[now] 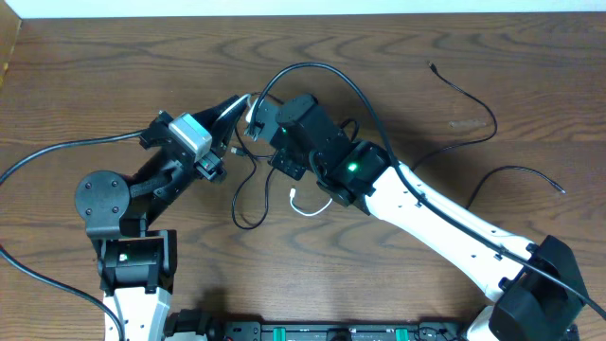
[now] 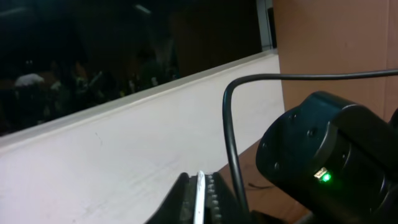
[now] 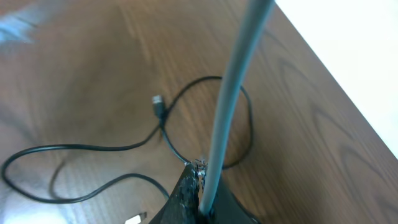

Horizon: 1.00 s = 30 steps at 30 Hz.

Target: Untangle cables

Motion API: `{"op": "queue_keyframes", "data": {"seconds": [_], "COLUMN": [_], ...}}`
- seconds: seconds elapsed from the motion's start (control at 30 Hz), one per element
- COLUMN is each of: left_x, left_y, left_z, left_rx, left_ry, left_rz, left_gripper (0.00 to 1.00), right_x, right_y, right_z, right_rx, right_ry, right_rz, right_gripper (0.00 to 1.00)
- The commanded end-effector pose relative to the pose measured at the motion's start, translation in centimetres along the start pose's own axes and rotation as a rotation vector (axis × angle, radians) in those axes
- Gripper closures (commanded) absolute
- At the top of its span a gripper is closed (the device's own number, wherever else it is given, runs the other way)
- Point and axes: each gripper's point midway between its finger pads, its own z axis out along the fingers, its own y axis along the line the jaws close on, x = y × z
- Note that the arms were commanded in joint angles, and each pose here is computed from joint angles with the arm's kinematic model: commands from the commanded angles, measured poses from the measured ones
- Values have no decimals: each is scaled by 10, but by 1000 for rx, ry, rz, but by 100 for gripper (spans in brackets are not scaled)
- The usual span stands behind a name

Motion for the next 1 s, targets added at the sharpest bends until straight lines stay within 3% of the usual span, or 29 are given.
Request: {"op": "queue_keyframes", "data": {"seconds": [0.0, 0.07, 0.1, 0.37, 0.57, 0.77, 0.97], "left_x": [-3, -2, 0, 49, 81, 114, 133], "left_y": [0, 5, 9, 48, 56, 62, 64], "left_z": [0, 1, 1, 0, 8, 15, 17], "left_rx": [1, -29, -49, -255, -255, -252, -250], "left_ry": [-7, -2, 4, 150, 218, 286, 322], "left_rz": [-10, -14, -20, -134, -191, -246, -277], "left_gripper": [52, 4, 0, 0, 1, 1, 1], "right_x": [0, 5, 7, 20, 32, 53, 85], "right_y": [-32, -53, -64, -147, -208, -262, -301], "right_z": [-9, -19, -26, -110, -212, -310, -395], "right_rx": [181, 311, 376, 929, 1329, 1543, 1693], "right_ry": [17, 36, 45, 102, 86, -13, -27], "right_rz": [102, 136, 145, 200, 345, 550, 614], "right_gripper": [99, 99, 99, 99, 99, 99, 99]}}
